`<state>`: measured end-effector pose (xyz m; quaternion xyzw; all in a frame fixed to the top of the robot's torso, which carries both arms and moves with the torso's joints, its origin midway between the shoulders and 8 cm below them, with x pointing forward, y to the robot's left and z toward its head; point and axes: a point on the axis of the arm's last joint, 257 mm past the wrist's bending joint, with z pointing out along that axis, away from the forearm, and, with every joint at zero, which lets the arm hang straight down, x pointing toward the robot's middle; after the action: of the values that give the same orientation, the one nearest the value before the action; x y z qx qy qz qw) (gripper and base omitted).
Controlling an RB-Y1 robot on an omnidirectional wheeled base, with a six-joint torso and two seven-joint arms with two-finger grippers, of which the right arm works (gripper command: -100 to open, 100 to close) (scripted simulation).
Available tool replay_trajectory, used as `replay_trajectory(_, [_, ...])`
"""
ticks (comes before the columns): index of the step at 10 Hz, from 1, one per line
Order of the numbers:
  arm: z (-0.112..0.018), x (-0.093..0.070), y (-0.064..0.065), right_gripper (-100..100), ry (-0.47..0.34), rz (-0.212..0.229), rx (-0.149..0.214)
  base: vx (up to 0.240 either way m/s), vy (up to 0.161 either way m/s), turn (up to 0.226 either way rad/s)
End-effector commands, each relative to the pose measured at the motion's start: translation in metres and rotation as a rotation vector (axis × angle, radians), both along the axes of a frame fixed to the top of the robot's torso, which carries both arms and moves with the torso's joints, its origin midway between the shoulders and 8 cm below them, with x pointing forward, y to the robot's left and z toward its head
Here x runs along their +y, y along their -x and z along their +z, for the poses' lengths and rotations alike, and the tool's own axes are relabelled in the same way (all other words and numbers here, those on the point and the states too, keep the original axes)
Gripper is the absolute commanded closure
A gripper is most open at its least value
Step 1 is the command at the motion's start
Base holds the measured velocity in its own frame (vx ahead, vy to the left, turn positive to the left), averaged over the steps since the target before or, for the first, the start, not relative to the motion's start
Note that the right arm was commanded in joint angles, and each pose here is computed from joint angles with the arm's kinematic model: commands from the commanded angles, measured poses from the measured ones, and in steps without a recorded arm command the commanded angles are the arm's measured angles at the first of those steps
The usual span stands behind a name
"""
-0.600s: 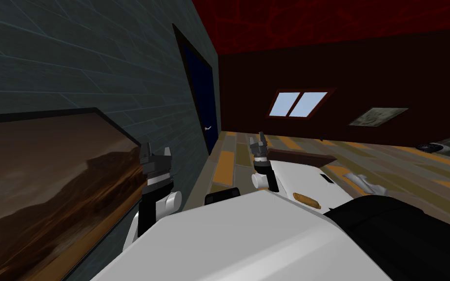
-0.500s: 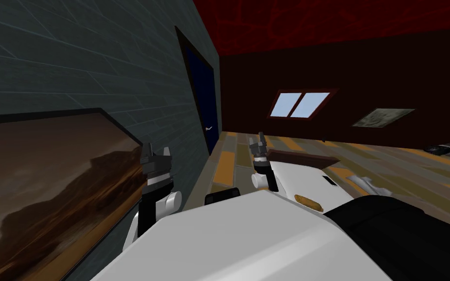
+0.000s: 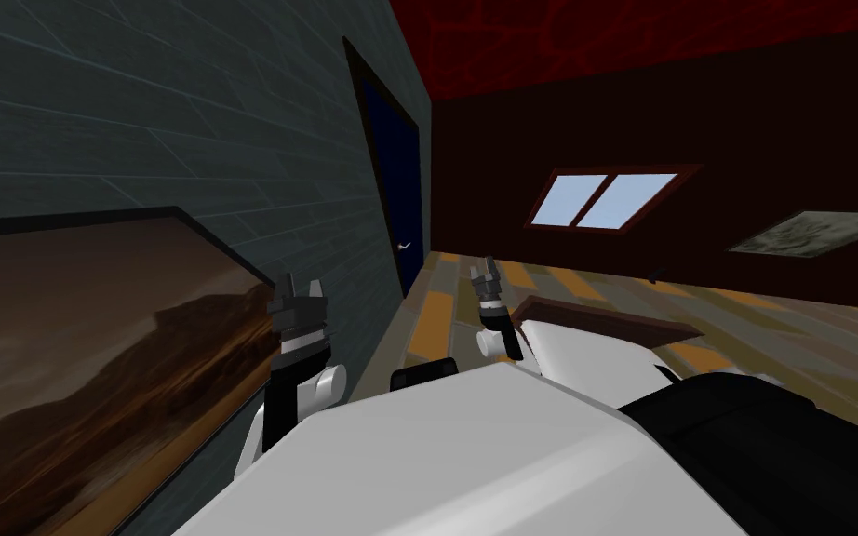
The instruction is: Pull the door open
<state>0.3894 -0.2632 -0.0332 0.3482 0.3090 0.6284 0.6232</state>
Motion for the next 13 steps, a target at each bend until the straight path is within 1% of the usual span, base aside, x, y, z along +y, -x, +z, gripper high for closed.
replay_trajectory(1, [-0.008,0.001,-0.004,-100,0.002,0.006,0.011,0.132,-0.060,0.113])
replay_trajectory(2, [-0.015,0.001,-0.008,-100,0.003,0.012,0.021,0.115,-0.047,0.153])
replay_trajectory(3, [-0.019,0.002,-0.011,-100,0.004,0.014,0.026,0.096,-0.045,0.121])
replay_trajectory(4, [-0.028,0.002,-0.015,-100,0.005,0.020,0.039,0.120,-0.046,0.177])
replay_trajectory(6, [-0.037,0.003,-0.020,-100,0.007,0.026,0.052,0.118,-0.069,0.127])
replay_trajectory(7, [-0.045,0.003,-0.025,-100,0.008,0.031,0.064,0.095,-0.070,0.210])
replay_trajectory(9, [-0.055,0.004,-0.030,-100,0.009,0.037,0.078,0.107,-0.063,0.122])
replay_trajectory(10, [-0.066,0.004,-0.035,-100,0.010,0.042,0.093,0.130,-0.064,0.183])
replay_trajectory(11, [-0.071,0.004,-0.037,-100,0.011,0.045,0.100,0.131,-0.069,0.170])
replay_trajectory(12, [-0.081,0.004,-0.042,-100,0.012,0.050,0.114,0.132,-0.088,0.216])
replay_trajectory(13, [-0.086,0.004,-0.044,-100,0.013,0.053,0.122,0.125,-0.105,0.202])
